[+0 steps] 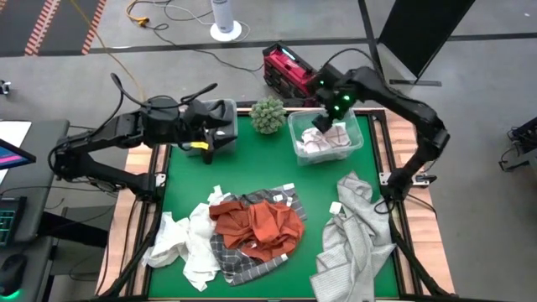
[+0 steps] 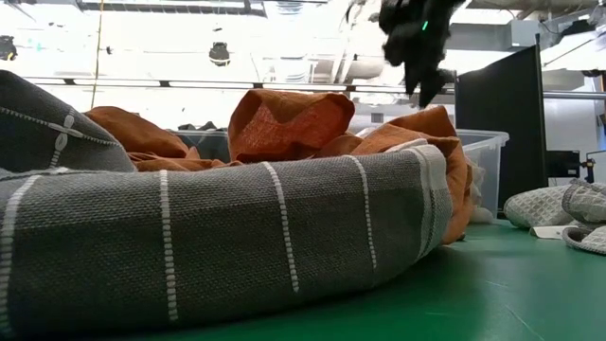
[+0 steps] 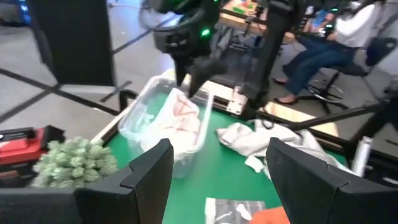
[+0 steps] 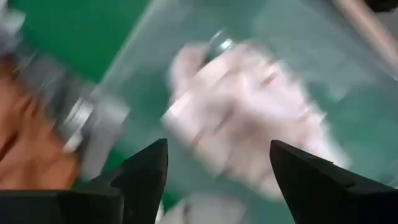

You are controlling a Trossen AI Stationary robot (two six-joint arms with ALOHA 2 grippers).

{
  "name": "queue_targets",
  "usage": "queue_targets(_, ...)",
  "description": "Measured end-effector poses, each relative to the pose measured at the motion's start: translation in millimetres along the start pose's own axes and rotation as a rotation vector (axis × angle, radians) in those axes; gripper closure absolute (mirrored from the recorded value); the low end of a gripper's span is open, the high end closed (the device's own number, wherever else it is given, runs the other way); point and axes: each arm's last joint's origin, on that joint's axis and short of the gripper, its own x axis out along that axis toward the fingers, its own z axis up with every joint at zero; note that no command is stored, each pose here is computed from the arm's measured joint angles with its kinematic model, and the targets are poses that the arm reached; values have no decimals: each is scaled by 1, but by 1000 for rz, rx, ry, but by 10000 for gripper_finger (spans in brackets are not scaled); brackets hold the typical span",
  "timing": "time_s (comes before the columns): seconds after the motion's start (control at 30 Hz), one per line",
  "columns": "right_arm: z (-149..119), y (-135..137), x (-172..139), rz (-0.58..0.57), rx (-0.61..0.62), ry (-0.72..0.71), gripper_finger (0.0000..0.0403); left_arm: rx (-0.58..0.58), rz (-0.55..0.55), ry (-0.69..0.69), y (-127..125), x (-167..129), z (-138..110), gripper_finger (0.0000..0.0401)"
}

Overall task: Sort towels by color in basket
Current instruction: Put the gray towel into the right transparent bin

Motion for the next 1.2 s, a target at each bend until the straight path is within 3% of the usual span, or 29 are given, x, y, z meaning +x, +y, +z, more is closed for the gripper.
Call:
queue_targets(0.23, -52, 71, -4, -13, -169, 106, 101, 3, -42, 30, 0, -5, -2, 154)
queue_targets(0.5, -113, 124, 46, -9, -130, 400, 103, 7, -38, 120, 1, -6, -11, 154)
queue_targets(0.77, -172, 141, 83, -34, -76, 693, 103, 1, -110, 160, 0, -7, -13, 154)
queue_targets(1.2, -231, 163, 108, -70, 21, 823, 103, 35, -113, 159, 0, -7, -13, 154)
